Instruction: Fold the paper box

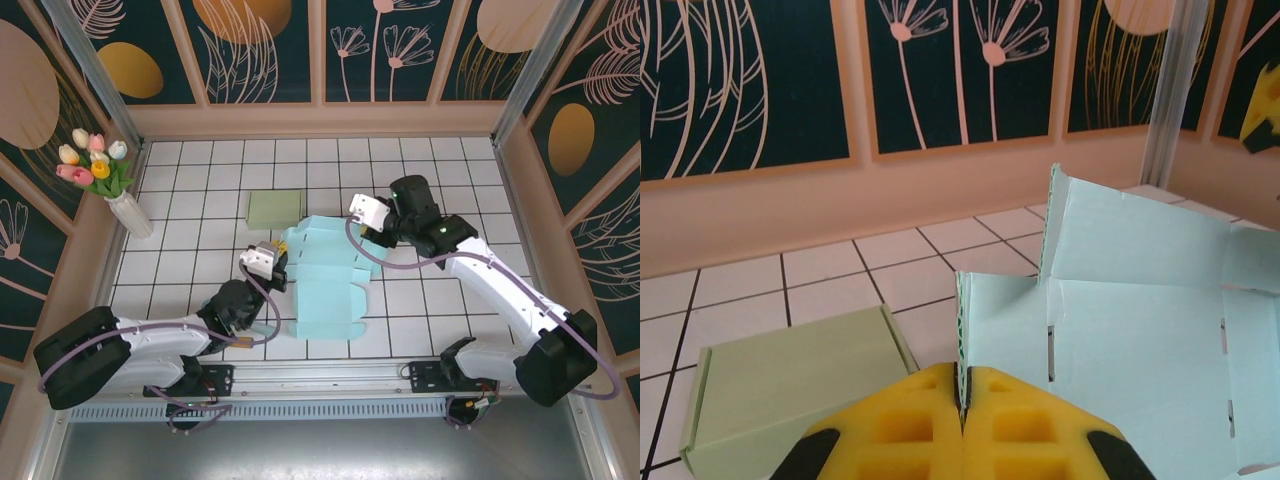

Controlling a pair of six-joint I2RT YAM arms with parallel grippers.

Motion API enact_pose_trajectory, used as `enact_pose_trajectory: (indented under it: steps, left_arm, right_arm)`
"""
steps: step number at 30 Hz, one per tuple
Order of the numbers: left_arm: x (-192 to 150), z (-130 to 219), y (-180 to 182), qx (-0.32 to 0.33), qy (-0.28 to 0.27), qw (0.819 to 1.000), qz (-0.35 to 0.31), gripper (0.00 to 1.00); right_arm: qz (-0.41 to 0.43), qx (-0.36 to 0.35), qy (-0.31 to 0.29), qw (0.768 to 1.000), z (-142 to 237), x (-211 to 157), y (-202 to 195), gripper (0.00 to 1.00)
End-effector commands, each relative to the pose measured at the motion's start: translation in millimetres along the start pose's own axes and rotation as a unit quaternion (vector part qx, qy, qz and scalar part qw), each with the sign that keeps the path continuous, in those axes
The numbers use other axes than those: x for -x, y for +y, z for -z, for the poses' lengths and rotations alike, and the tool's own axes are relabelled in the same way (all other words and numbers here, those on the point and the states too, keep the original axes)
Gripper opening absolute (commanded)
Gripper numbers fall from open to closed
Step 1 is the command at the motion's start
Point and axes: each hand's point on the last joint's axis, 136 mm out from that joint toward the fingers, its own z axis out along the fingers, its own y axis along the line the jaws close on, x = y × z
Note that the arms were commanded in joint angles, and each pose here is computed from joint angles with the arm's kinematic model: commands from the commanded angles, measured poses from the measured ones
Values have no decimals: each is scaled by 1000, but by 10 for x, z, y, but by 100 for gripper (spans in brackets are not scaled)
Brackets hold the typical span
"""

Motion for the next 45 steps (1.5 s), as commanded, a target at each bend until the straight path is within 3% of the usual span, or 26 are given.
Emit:
enact_pose_trajectory:
  steps: [1,14,25,29,35,45]
  left_arm:
    - [212,49,-16,-13,-42,999,10,0]
    - [220,146,-58,-40,-49,998,4,0]
    - [219,129,-76,-43,-48,998,5,0]
    - [224,122,-83,-43,-49,998,5,0]
    - [263,125,-73,-41,-57,997,11,0]
    - [296,149,-81,-48,-64,997,25,0]
  right_arm:
    - [48,65,-41,996,26,63,146,49]
    - [54,115,-57,990,-86,-12,95,48]
    - [47,164,-61,983,-181,42,206,40]
    - [46,174,-60,982,-187,50,236,34]
    - [41,183,-52,981,-202,17,270,16]
    - [41,190,-48,980,-245,-29,334,21]
